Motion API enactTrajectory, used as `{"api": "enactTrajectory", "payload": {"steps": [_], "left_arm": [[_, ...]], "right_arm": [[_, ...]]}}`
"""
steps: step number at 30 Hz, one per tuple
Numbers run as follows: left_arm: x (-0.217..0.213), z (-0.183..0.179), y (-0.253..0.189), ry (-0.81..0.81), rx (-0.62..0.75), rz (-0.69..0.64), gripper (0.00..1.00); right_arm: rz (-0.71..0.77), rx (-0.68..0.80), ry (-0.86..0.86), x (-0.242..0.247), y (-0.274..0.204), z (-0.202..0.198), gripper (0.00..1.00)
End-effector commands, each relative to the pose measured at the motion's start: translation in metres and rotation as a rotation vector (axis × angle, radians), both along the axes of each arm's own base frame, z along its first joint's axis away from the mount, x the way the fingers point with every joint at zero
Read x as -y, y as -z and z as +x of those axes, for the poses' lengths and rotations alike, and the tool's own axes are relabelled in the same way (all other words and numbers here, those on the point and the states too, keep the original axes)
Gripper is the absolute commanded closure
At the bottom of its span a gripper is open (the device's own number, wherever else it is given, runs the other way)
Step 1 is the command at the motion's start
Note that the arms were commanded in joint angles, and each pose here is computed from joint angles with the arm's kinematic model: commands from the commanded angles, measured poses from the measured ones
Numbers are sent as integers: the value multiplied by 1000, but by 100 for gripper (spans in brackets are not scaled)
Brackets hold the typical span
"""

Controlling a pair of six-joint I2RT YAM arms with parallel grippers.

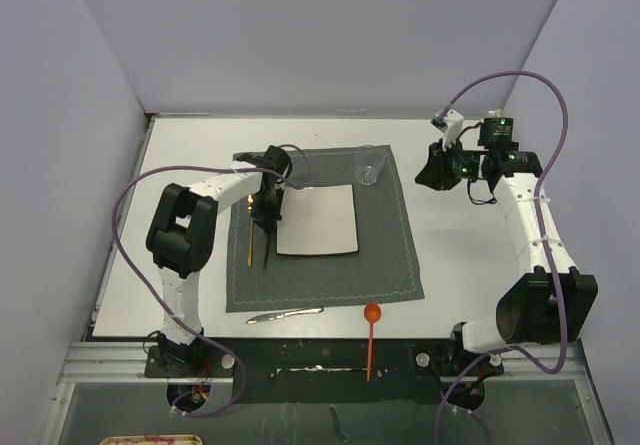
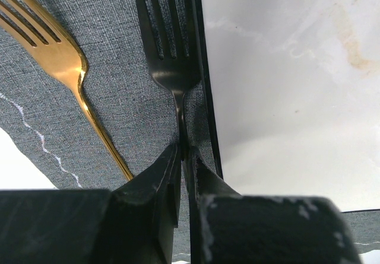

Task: Set the dinner table for one person
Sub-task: Adjust the fork on the napkin.

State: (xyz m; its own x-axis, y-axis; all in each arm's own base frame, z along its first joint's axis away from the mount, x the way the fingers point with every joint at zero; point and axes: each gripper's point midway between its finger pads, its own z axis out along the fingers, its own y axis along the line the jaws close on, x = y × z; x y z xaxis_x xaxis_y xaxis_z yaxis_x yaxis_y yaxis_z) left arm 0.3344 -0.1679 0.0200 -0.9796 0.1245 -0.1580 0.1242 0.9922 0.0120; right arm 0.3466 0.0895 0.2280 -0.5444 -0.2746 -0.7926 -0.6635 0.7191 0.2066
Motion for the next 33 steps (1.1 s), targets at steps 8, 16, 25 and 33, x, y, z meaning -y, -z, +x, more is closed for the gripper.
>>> {"api": "enactTrajectory", "payload": {"steps": [8,16,25,33], "left_arm": [[17,7,-45,41,91,-83,100],[17,8,-60,52,116,-90,100],[13,12,-69,49,154,-72,100],[6,15,-58,26,139,-40,100]], "right_arm": [[26,83,-6,-2,-29,4,89],[22,82,-4,-1,-29,6,89],[22,81,-5,-1,-29,6,89],[21,78,-1,0,-27,5,89]]}}
